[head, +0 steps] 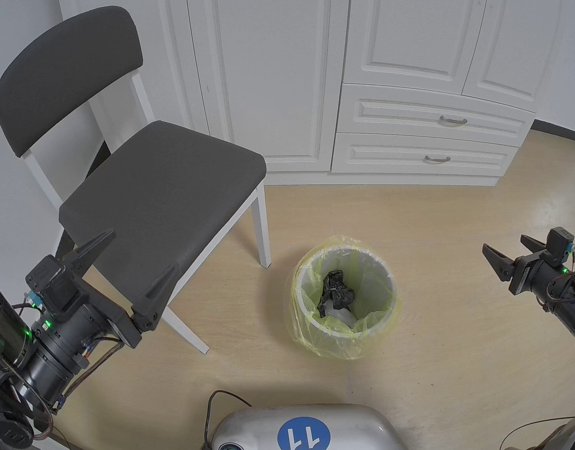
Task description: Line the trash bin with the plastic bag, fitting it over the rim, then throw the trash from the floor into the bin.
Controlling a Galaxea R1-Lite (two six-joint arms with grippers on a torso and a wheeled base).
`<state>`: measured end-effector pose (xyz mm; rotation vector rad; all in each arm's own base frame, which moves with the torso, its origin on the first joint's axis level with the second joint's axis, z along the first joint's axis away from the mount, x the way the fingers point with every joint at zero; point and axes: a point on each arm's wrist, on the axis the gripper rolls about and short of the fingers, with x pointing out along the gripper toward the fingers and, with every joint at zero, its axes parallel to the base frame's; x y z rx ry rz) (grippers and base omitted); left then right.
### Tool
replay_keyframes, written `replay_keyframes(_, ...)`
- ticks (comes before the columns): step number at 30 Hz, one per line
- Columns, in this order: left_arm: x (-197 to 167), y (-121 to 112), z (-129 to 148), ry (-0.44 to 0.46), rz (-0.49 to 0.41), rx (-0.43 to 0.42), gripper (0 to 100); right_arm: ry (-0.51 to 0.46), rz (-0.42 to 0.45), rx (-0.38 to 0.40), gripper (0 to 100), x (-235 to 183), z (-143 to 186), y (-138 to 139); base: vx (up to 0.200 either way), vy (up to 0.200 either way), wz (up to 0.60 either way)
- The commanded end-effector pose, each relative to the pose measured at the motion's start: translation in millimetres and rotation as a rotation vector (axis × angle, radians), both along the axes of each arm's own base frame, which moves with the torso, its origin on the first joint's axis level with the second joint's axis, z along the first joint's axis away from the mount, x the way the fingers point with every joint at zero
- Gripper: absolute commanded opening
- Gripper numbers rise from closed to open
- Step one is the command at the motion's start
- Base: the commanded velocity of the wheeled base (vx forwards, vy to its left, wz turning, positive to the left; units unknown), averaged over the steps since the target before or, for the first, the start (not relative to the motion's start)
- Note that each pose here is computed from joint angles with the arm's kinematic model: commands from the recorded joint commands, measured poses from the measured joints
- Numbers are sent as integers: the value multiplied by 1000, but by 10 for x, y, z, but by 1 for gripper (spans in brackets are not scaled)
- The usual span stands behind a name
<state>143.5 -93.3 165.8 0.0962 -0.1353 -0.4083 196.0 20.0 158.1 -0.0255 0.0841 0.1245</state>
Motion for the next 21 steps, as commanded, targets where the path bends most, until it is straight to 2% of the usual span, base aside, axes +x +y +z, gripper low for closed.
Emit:
replay_keyframes(1,6,40,151,-68,39,-34,100,-80,0,15,100,-156,148,-17,0,0,0)
replay_keyframes(4,19,85,239,-120,79,-13,100,-128,-11,35,100,-269,232,-32,0,0,0)
replay_keyframes(7,-2,110,316,-156,87,-28,100,-180,-25,81,100,-336,337,-55,0,0,0)
replay_keyframes(13,-99,165,457,-221,82,-72,100,-308,-90,92,100,-452,593,-162,0,0,0)
replay_keyframes(21,-211,234,575,-283,79,-113,100,-447,-89,102,100,-729,818,-173,0,0,0)
